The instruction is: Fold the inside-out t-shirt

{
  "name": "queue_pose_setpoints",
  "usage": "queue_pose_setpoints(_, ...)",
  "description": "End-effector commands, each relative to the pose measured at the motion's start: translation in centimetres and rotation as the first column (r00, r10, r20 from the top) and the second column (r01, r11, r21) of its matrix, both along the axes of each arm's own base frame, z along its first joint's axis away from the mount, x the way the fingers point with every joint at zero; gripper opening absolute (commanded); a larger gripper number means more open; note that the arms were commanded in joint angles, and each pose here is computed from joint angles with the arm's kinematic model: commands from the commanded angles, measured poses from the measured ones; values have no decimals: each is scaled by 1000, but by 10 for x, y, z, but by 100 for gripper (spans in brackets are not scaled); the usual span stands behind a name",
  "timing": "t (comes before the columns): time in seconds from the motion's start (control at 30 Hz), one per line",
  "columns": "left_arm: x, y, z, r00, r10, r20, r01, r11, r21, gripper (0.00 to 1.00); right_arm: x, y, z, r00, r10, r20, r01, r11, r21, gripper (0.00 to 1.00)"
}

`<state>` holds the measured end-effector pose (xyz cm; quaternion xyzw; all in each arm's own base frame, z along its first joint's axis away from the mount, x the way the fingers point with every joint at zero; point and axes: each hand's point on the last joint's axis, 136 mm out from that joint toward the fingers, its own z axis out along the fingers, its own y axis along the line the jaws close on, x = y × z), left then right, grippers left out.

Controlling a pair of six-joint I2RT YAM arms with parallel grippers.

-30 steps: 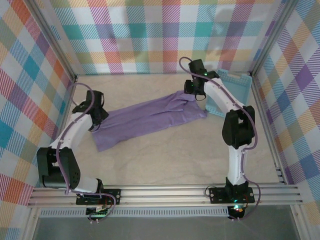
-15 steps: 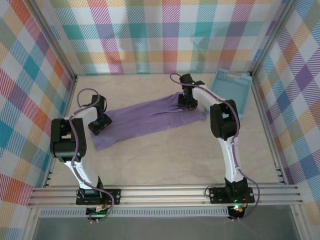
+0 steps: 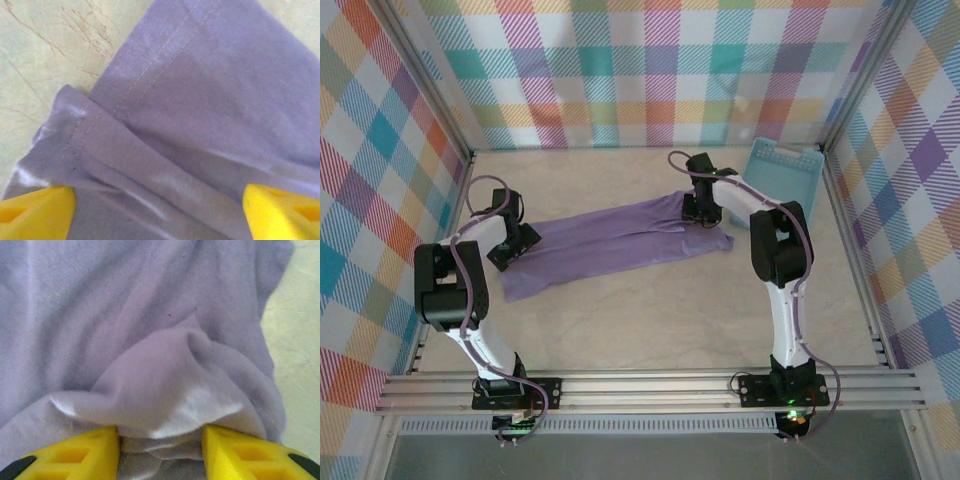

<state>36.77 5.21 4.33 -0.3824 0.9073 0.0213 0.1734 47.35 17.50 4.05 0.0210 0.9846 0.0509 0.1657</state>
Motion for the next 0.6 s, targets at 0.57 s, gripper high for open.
queue_pose_setpoints(0.57, -12, 6, -20, 996, 56, -72, -59, 997, -43, 91, 25, -23, 22, 1000, -20, 16, 21, 994, -103, 70)
